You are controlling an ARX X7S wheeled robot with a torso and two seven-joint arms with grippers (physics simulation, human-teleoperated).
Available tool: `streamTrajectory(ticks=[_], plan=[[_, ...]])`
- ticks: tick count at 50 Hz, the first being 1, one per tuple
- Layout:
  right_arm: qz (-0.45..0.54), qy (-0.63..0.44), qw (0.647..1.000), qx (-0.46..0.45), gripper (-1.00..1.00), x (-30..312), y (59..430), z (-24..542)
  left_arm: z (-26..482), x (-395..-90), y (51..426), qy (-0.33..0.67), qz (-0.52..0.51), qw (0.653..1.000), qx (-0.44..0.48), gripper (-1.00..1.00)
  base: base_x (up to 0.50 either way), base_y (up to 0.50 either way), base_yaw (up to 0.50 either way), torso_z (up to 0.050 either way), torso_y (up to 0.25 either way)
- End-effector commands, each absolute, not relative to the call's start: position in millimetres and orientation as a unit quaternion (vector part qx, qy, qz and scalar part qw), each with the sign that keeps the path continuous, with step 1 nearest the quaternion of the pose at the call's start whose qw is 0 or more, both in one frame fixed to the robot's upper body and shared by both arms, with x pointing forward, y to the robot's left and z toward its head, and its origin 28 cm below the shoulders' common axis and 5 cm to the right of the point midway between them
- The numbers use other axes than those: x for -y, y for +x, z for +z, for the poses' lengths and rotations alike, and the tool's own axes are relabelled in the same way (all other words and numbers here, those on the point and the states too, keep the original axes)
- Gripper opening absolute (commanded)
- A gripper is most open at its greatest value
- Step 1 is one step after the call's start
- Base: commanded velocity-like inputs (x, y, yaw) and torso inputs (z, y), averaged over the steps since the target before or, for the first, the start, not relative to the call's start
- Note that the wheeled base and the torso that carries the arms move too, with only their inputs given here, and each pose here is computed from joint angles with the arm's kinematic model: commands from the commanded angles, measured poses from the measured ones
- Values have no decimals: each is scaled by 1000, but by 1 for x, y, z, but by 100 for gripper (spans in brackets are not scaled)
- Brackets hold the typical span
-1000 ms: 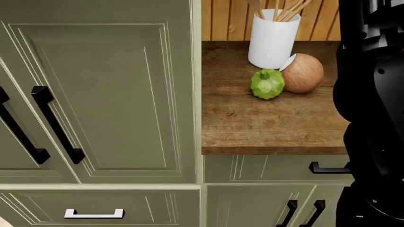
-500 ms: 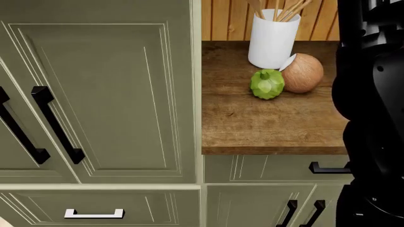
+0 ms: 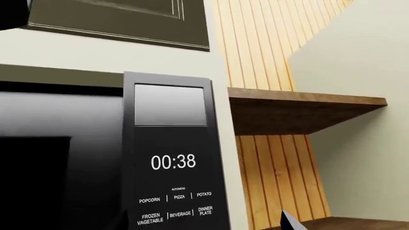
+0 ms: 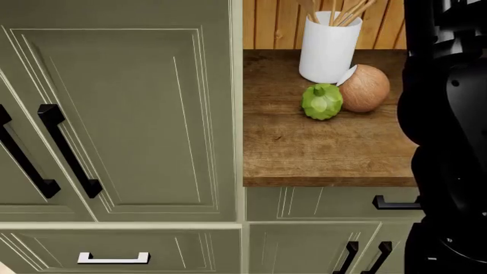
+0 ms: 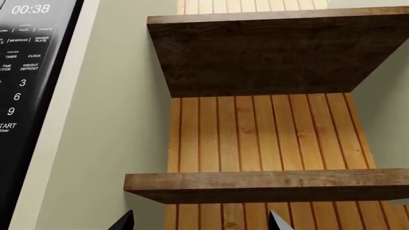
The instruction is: Open the microwave door
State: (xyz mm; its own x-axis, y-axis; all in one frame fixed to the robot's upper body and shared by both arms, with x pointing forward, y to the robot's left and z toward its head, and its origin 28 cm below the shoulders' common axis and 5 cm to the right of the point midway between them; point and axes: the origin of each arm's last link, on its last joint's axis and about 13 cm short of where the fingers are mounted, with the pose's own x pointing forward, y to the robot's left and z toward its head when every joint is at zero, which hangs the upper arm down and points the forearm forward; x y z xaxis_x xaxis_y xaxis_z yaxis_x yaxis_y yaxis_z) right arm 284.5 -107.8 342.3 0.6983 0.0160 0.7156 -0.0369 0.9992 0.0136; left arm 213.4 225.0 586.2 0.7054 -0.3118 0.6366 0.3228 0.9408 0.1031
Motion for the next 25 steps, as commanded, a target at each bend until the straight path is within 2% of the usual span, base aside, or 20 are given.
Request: streamTrajectory(ticks=[1,8,15,25], plan=[[15,14,921,388,100,107,284,342,568,-244,195,-8,-132,931,339,100,0,0,0,0,0],[15,14,921,388,100,107,284,342,560,-245,176,-4,-145,927,345,100,0,0,0,0,0],[15,14,921,388,100,107,284,342,556,-242,175,-6,-154,926,344,100,0,0,0,0,0],[13,12,921,388,100,108,284,344,555,-217,173,-29,-199,916,347,100,0,0,0,0,0]])
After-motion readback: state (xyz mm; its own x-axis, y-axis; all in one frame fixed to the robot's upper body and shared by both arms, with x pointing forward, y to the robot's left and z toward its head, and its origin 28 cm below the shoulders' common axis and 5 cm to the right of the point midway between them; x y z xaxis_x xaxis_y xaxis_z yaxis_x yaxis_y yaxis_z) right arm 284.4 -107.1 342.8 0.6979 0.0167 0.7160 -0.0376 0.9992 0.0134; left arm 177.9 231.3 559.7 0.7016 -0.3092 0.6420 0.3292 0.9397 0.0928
